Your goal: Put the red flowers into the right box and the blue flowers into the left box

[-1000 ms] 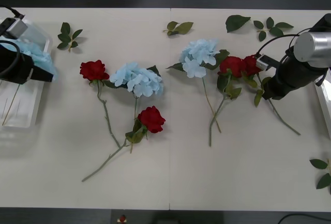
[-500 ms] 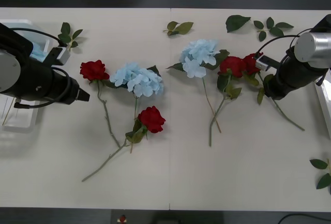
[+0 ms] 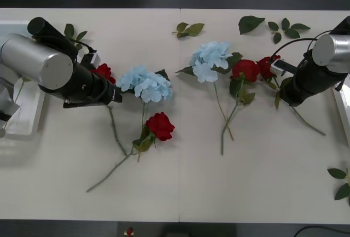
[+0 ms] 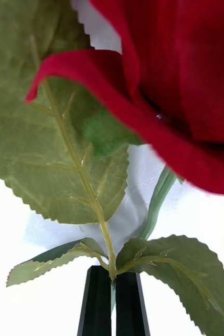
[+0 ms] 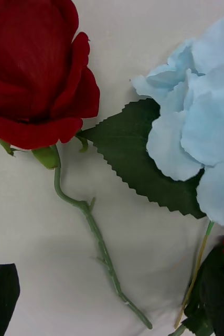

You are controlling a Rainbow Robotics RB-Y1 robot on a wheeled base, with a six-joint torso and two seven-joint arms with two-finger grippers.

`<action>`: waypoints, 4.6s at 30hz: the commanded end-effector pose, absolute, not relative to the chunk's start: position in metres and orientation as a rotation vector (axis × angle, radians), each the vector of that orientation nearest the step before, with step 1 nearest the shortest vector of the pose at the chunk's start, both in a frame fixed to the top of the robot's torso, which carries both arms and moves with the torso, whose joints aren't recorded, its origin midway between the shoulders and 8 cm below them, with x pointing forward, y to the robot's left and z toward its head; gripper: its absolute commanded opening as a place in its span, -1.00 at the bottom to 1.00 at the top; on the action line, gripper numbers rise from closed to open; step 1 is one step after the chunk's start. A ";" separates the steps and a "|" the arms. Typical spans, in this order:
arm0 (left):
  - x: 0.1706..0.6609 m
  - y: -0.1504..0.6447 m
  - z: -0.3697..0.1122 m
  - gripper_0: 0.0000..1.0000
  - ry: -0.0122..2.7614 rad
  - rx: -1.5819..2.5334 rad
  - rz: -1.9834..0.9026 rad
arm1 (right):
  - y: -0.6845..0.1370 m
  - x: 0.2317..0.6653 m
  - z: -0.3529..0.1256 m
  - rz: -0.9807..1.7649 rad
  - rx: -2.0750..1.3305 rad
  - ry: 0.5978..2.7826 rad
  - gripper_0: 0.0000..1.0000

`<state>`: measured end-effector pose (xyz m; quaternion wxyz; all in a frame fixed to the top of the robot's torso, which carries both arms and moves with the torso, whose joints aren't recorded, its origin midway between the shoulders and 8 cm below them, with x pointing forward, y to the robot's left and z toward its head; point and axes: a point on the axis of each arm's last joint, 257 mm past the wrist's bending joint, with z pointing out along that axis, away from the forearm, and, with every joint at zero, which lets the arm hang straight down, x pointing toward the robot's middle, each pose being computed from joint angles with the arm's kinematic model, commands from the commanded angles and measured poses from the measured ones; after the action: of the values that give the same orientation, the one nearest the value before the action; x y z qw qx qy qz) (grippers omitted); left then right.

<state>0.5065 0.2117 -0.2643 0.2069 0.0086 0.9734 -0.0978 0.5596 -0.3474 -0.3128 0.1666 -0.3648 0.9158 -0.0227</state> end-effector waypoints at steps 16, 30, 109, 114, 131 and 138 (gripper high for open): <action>0.534 0.224 -0.277 1.00 2.757 -0.122 -0.202 | -0.329 0.566 -0.271 0.147 -1.159 2.394 -1.00; 0.530 0.224 -0.291 0.99 2.778 -0.137 -0.138 | -0.371 0.562 -0.216 0.116 -1.174 2.357 -1.00; 0.539 0.206 -0.342 -1.00 2.762 -0.184 -0.129 | -0.339 0.495 -0.140 0.455 -0.355 2.668 0.84; 0.545 0.210 -0.333 -1.00 2.740 -0.148 -0.114 | -0.303 0.498 -0.148 0.536 -0.150 2.704 0.85; 0.544 0.260 -0.232 -1.00 2.672 0.020 -0.176 | -0.241 0.518 -0.196 0.538 0.393 2.744 0.85; 0.536 0.249 -0.175 -1.00 2.507 0.241 -0.394 | -0.219 0.526 -0.221 0.502 0.451 2.727 0.85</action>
<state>0.5365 0.2566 -0.2021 0.2577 0.0199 0.9557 -0.1409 0.5230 -0.2315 -0.2200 0.1626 0.1349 0.9635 0.1646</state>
